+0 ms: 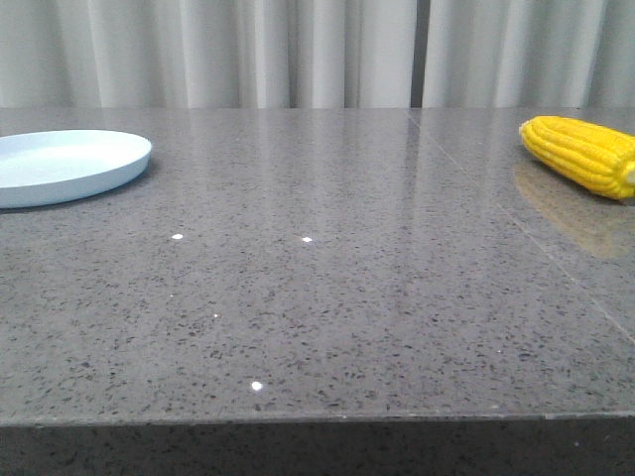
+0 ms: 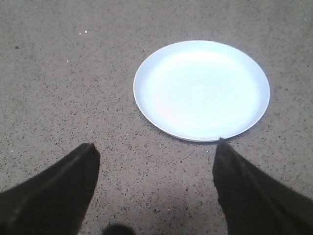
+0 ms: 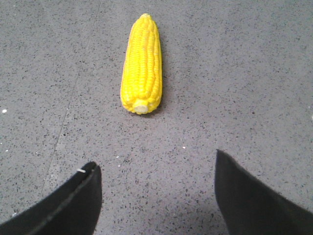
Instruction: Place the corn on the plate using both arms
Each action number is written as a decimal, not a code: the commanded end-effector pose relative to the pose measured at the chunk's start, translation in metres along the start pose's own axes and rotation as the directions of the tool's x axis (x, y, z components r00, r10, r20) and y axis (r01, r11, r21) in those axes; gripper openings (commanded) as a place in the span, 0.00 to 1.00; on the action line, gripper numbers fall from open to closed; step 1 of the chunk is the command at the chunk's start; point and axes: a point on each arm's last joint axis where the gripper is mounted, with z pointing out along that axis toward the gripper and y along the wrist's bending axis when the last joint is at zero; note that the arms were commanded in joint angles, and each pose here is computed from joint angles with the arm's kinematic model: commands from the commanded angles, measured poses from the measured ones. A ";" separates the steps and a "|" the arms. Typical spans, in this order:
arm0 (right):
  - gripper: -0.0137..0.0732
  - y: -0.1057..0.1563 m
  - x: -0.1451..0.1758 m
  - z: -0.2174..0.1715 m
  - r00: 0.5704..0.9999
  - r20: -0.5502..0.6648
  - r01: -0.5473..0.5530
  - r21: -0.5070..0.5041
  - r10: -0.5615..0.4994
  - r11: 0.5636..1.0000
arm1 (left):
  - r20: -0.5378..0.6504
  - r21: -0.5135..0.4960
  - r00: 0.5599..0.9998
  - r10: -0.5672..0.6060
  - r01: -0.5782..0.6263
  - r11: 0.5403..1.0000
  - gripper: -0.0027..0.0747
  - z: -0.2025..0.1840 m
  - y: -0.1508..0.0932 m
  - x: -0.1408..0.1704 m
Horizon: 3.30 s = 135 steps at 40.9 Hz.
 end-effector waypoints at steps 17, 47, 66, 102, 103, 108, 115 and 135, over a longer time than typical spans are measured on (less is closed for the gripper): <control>0.76 0.001 -0.015 -0.005 0.996 0.094 0.009 -0.002 -0.009 1.000 | -0.187 0.022 0.980 -0.074 0.080 0.997 0.67 0.092 0.034 -0.071; 0.76 0.001 -0.015 -0.005 0.996 0.094 0.009 -0.002 -0.009 1.000 | -0.347 0.160 0.920 -0.180 0.248 0.956 0.64 0.214 0.047 -0.057; 0.76 0.001 -0.015 -0.005 0.996 0.094 0.009 -0.002 -0.009 1.000 | -0.346 0.162 0.921 -0.179 0.247 0.955 0.01 0.214 0.048 -0.058; 0.76 0.001 -0.015 -0.005 0.996 0.094 0.009 -0.002 -0.009 1.000 | -0.265 0.589 0.964 0.005 0.157 0.793 0.01 0.195 -0.134 -0.130; 0.76 0.001 -0.015 -0.005 0.996 0.094 0.009 -0.002 -0.009 1.000 | -0.274 0.588 0.962 0.002 0.165 0.792 0.01 0.198 -0.138 -0.128; 0.76 0.001 -0.015 -0.005 0.996 0.094 0.009 -0.002 -0.009 1.000 | -0.301 0.575 0.953 -0.024 0.202 0.793 0.01 0.211 -0.149 -0.121; 0.76 0.001 -0.015 -0.005 0.996 0.094 0.009 -0.002 -0.009 1.000 | -0.325 0.567 0.945 -0.012 0.205 0.798 0.02 0.220 -0.155 -0.114; 0.76 0.001 -0.015 -0.005 0.996 0.094 0.009 -0.002 -0.009 1.000 | -0.241 0.545 0.967 0.088 0.059 0.837 0.43 0.191 -0.142 -0.127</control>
